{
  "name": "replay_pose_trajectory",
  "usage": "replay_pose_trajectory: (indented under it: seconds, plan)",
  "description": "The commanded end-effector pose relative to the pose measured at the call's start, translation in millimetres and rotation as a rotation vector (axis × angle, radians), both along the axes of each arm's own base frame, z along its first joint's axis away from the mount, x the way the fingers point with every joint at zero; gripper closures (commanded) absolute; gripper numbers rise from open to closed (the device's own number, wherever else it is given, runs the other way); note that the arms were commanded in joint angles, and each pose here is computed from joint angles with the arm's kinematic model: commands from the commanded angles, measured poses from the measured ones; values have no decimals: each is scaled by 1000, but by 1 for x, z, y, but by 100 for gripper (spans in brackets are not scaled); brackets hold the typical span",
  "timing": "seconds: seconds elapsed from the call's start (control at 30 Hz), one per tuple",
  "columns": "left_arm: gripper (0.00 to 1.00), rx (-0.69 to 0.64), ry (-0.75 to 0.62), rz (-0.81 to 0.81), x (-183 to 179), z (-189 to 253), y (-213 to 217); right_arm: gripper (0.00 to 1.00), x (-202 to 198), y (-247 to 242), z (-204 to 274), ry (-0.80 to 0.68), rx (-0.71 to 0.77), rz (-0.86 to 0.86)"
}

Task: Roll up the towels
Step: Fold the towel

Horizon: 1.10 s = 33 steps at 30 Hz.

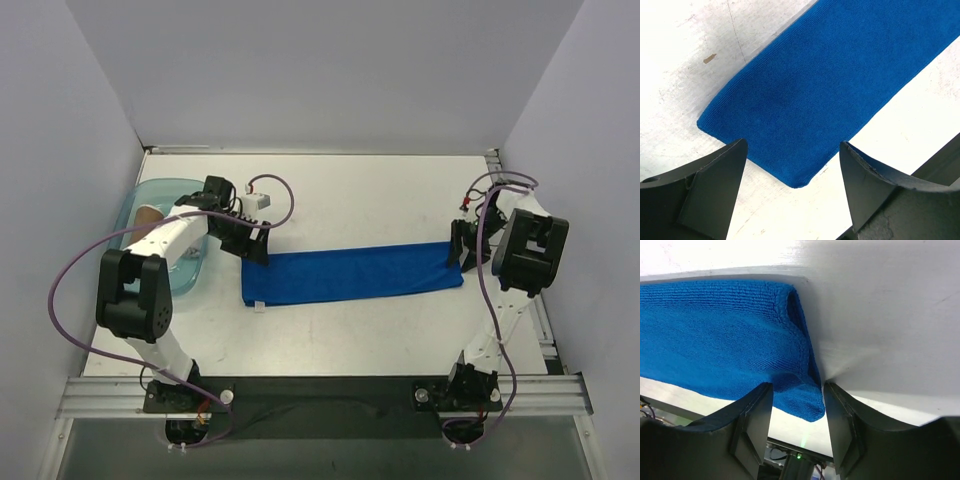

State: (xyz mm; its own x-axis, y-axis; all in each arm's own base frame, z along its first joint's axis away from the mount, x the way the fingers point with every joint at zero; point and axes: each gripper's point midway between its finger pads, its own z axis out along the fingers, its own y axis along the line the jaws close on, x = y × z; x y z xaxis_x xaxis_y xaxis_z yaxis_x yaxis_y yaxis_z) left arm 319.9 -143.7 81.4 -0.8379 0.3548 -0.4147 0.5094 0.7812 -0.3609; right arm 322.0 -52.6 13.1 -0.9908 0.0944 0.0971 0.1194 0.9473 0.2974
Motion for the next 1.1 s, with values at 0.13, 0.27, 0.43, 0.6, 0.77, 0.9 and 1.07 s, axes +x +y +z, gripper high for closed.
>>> replay_pose_trajectory:
  seconds: [0.13,0.27,0.43,0.6,0.77,0.9,1.07]
  plan:
    - [15,-33,-76,-15,6,20,-3,61,-5,13,-3,76,18,14]
    - [15,-33,-77,-12,5,20,-2,89,-6,15,-8,89,28,29]
    - [15,-38,-50,-11,-3,14,-1,100,-3,7,2,43,8,54]
    - [15,-50,-50,-23,-9,15,-2,100,12,-13,29,-64,-12,54]
    - [16,-44,7,-19,-18,1,-1,100,14,-9,53,-126,1,108]
    - [17,-50,51,-17,-23,-9,-2,100,9,2,59,-135,24,137]
    - [17,-58,87,-17,-26,-17,-4,100,5,19,69,-148,44,167]
